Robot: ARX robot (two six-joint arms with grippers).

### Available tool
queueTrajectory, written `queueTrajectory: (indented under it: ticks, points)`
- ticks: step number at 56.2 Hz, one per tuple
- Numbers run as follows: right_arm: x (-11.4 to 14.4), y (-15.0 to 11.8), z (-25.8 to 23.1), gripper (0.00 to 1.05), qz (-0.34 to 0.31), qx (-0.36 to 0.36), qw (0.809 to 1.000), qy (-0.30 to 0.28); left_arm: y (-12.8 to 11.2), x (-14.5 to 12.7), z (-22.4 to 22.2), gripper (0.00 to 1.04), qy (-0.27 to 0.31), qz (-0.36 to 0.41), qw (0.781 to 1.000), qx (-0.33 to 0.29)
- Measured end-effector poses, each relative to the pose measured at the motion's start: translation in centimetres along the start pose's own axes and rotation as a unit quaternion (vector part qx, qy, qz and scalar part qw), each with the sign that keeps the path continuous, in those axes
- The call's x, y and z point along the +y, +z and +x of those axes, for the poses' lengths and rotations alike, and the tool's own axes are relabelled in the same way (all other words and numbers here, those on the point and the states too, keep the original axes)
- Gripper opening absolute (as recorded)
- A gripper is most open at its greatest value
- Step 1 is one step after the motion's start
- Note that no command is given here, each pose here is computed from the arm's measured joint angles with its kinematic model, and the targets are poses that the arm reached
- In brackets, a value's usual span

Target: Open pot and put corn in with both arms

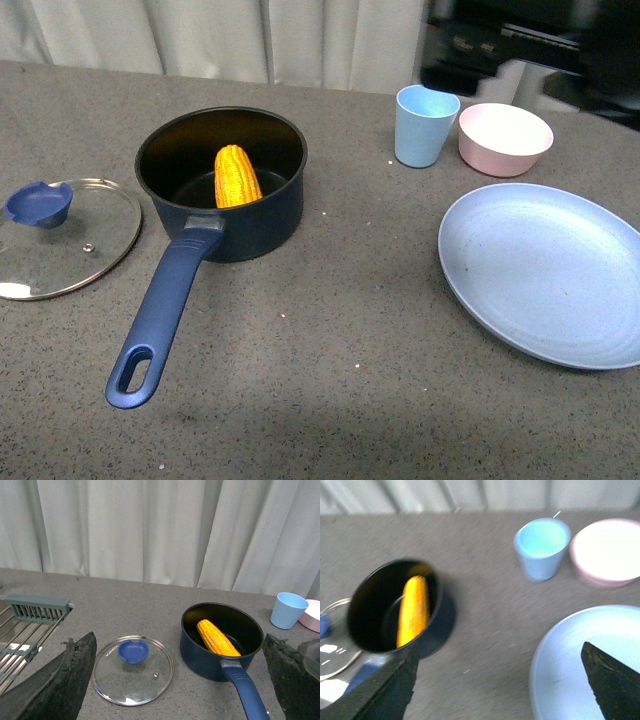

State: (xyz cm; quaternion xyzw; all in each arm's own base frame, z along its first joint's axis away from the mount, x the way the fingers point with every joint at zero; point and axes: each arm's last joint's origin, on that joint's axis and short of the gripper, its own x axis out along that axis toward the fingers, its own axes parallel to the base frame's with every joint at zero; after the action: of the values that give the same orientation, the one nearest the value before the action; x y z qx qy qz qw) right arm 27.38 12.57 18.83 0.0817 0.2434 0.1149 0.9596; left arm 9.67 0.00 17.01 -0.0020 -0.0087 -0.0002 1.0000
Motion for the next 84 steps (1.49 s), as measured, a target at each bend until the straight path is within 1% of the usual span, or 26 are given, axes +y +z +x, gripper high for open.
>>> queueTrajectory:
  ticks: [2, 3, 5, 6, 8, 9, 11, 12, 18, 19, 23, 27, 30, 38, 45, 53, 55, 62, 84]
  points:
    - [-1.2, -0.6, -1.1, 0.86, -0.022, -0.075, 0.996, -0.041, 0.0, 0.0, 0.0, 0.98, 0.000, 0.000, 1.000, 0.000]
    - [-1.5, -0.7, -1.4, 0.84, -0.031, -0.094, 0.993, -0.057, 0.0, 0.0, 0.0, 0.98, 0.000, 0.000, 1.000, 0.000]
    - [-2.6, -1.3, -2.7, 0.77, -0.044, -0.153, 0.983, -0.089, 0.0, 0.0, 0.0, 0.98, -0.001, 0.000, 1.000, 0.000]
    - [-2.9, -1.4, -3.0, 0.75, -0.043, -0.166, 0.981, -0.093, 0.0, 0.0, 0.0, 0.98, 0.000, 0.000, 1.000, 0.000]
    - [-3.8, -1.8, -4.4, 0.68, -0.052, -0.206, 0.972, -0.105, 0.0, 0.0, 0.0, 0.98, 0.001, 0.000, 1.000, 0.000]
    - [-4.1, -1.9, -4.7, 0.66, -0.051, -0.214, 0.970, -0.107, 0.0, 0.0, 0.0, 0.98, 0.001, 0.000, 1.000, 0.000]
    - [-4.7, -2.1, -5.7, 0.59, -0.055, -0.236, 0.964, -0.112, 0.0, 0.0, 0.0, 0.98, 0.001, 0.000, 1.000, 0.000]
    - [-4.9, -2.2, -5.9, 0.57, -0.058, -0.239, 0.963, -0.113, 0.0, 0.0, 0.0, 0.98, 0.001, 0.000, 1.000, 0.000]
    - [-6.1, -3.3, -7.6, 0.38, -0.073, -0.241, 0.962, -0.108, 0.0, 0.0, 0.0, 0.98, 0.000, 0.000, 1.000, 0.000]
    - [-6.2, -3.4, -7.7, 0.36, -0.074, -0.240, 0.962, -0.109, 0.0, 0.0, 0.0, 0.98, 0.000, 0.000, 1.000, 0.000]
    - [-6.9, -4.2, -8.6, 0.22, -0.078, -0.235, 0.962, -0.112, 0.0, 0.0, 0.0, 0.98, 0.000, 0.000, 1.000, 0.000]
    - [-7.4, -4.5, -9.2, 0.11, -0.080, -0.235, 0.962, -0.113, 0.0, 0.0, 0.0, 0.98, 0.000, 0.000, 1.000, 0.000]
    - [-7.7, -4.8, -9.8, 0.01, -0.081, -0.237, 0.962, -0.111, 0.0, 0.0, 0.0, 0.98, 0.000, 0.000, 1.000, 0.000]
    - [-8.4, -5.8, -10.7, 0.01, -0.081, -0.244, 0.960, -0.113, 0.0, 0.0, 0.0, 0.98, 0.000, 0.000, 1.000, 0.000]
    - [-9.0, -7.0, -11.5, 0.01, -0.081, -0.232, 0.962, -0.114, 0.0, 0.0, 0.0, 0.98, 0.000, 0.000, 1.000, 0.000]
    - [-9.2, -7.2, -12.5, 0.01, -0.081, -0.237, 0.962, -0.113, 0.0, 0.0, 0.0, 0.98, 0.000, 0.000, 1.000, 0.000]
    - [-9.5, -7.3, -12.8, 0.01, -0.083, -0.235, 0.963, -0.103, 0.0, 0.0, 0.0, 0.98, 0.000, 0.000, 1.000, 0.000]
    - [-10.2, -7.5, -13.5, 0.01, -0.079, -0.237, 0.961, -0.117, 0.0, 0.0, 0.0, 0.98, 0.000, 0.000, 1.000, 0.000]
    - [-9.8, -7.8, -15.0, 0.01, -0.081, -0.245, 0.959, -0.114, 0.0, 0.0, 0.0, 0.98, 0.000, 0.000, 1.000, 0.000]
